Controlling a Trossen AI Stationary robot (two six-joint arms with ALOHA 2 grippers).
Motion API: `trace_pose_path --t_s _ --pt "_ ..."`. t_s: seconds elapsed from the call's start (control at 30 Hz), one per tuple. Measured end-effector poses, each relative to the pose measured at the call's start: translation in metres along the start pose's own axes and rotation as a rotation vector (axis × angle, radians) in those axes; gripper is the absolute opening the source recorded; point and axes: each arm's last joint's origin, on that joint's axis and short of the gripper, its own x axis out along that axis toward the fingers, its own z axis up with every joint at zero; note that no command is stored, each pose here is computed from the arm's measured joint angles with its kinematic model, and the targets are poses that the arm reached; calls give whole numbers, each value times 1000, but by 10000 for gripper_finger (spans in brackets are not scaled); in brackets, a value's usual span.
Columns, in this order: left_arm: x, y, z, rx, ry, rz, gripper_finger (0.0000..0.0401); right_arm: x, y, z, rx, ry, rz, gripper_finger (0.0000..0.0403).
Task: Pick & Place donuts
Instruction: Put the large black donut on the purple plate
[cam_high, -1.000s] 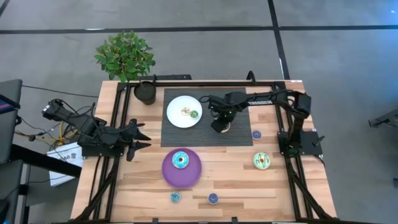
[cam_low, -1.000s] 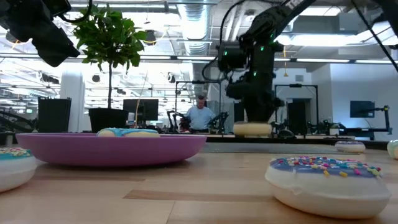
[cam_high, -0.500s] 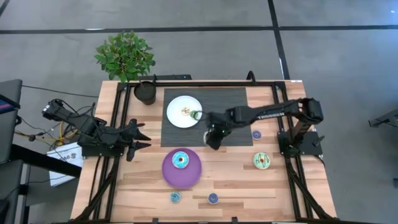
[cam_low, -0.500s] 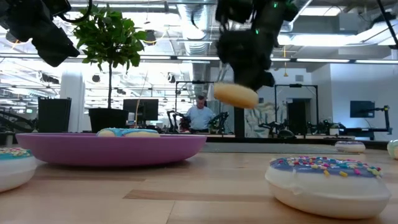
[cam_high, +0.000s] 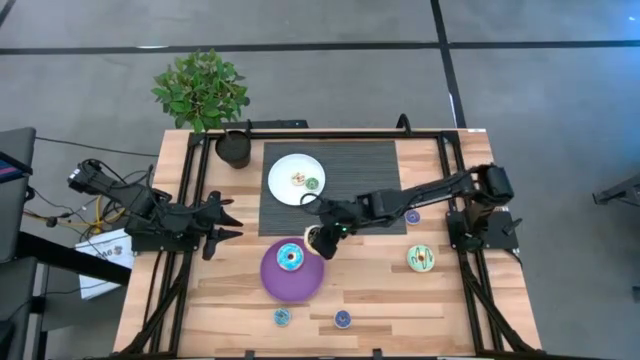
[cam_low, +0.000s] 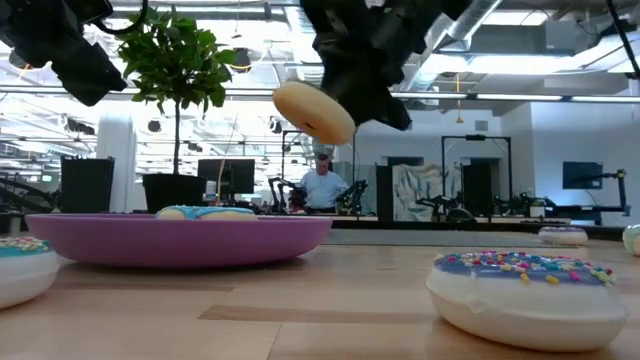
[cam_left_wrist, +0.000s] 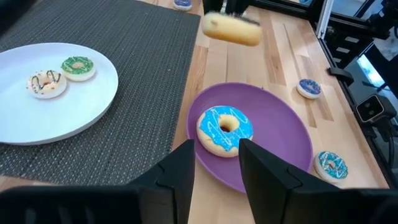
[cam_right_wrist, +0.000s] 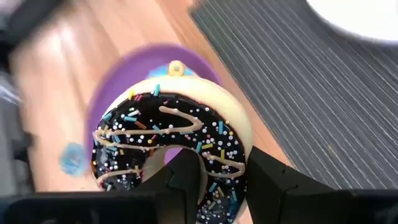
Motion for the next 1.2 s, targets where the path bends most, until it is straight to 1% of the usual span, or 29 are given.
trace_pose_path --t_s 0.07,0.23,0.3,0.37,0.43,0.5,0.53,0.63,0.77,0.87,0.97,1.07,1.1,1.2 --pt "0 0 -1 2 5 2 116 10 13 11 -7 -14 13 95" --pt "0 1 -2 8 26 -5 116 31 29 25 -44 83 -58 95" --pt "0 0 -3 9 36 -19 116 33 33 31 -61 113 -80 95" --pt "0 1 -4 13 51 -21 116 36 40 41 -84 109 -58 95" --pt "0 1 -4 13 53 -24 116 38 43 44 -117 138 -59 95" --pt "0 1 -4 7 54 -25 116 41 50 52 -153 108 -17 95" --pt "0 1 -4 7 54 -24 116 42 50 53 -173 130 -29 95" --pt "0 0 -4 6 54 -27 116 48 58 60 -236 118 -11 95" --pt "0 0 -4 6 53 -27 116 56 63 56 -305 197 -16 95" --pt "0 1 -4 5 53 -26 116 56 63 45 -326 291 -59 95" --pt "0 1 -4 6 54 -26 116 57 66 34 -347 351 -84 95" --pt "0 1 -4 29 55 -26 116 64 71 29 -380 350 -69 95" --pt "0 1 -4 33 56 -26 116 64 70 25 -390 374 -79 95" --pt "0 1 -4 31 56 -26 116 65 71 25 -370 372 -82 95"
